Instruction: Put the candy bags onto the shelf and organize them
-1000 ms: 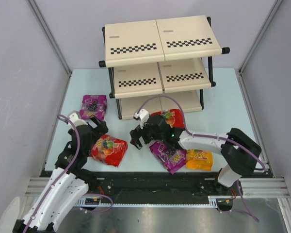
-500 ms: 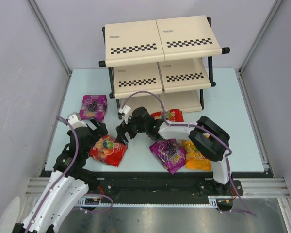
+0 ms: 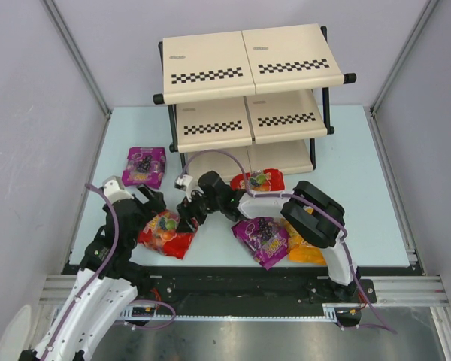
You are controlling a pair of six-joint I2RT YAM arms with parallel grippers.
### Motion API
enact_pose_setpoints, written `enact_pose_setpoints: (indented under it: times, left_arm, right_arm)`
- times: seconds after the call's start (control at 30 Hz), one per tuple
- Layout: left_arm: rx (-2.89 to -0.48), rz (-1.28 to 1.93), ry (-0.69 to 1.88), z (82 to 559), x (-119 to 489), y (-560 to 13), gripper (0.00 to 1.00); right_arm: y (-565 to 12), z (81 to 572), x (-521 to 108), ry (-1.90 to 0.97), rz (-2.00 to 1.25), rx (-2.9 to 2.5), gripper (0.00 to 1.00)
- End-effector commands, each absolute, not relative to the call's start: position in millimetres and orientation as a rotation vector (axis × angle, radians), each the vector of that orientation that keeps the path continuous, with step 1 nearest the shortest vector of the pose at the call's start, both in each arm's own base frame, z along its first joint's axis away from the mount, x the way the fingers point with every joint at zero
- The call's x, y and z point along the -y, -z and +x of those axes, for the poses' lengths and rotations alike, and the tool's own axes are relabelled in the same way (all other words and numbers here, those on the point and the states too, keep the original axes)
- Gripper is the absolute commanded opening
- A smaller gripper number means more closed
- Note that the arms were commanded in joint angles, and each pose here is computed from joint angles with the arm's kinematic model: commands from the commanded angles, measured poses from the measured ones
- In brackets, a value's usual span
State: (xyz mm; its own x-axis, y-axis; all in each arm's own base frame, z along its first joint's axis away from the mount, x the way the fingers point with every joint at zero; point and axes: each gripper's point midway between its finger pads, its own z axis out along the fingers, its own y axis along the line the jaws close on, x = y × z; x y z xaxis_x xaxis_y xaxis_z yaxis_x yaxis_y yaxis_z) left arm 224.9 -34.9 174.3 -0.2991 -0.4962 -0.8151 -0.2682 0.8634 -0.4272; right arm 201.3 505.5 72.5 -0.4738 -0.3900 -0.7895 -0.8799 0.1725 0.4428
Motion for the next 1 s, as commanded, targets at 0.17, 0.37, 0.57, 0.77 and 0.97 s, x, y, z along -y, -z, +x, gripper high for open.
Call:
enact_pose_setpoints:
  times: [0.17,0.37,0.57,0.77,0.97]
  left_arm:
    - [-1.9,-0.547,0.298,223.9,42.3,-177.7,1.0]
    - [-1.902,-0.544,0.307,222.5,43.2,-178.6,1.0]
    - [-1.882,-0.551,0.312,219.8,40.7,-186.4,1.0]
    - [-1.846,-0.54,0.32,218.3,38.9,-206.2,1.0]
    - [-1.849,-0.535,0.331,219.0,41.1,-208.3,1.0]
  right_arm:
    - [-78.0,178.4,-511.3,-1.408,-1.297,-1.913,0.32]
    - [-75.6,190.8,-498.0,-1.156,-1.258,-1.998,0.0]
    - [-118.1,197.9,-463.7,-0.826,-1.089,-1.971,0.0]
    - [-154.6,200.7,-401.7,-0.652,-0.926,-2.01,0.0]
    - [-242.5,203.2,-349.7,-0.594,-0.754,-1.865,0.0]
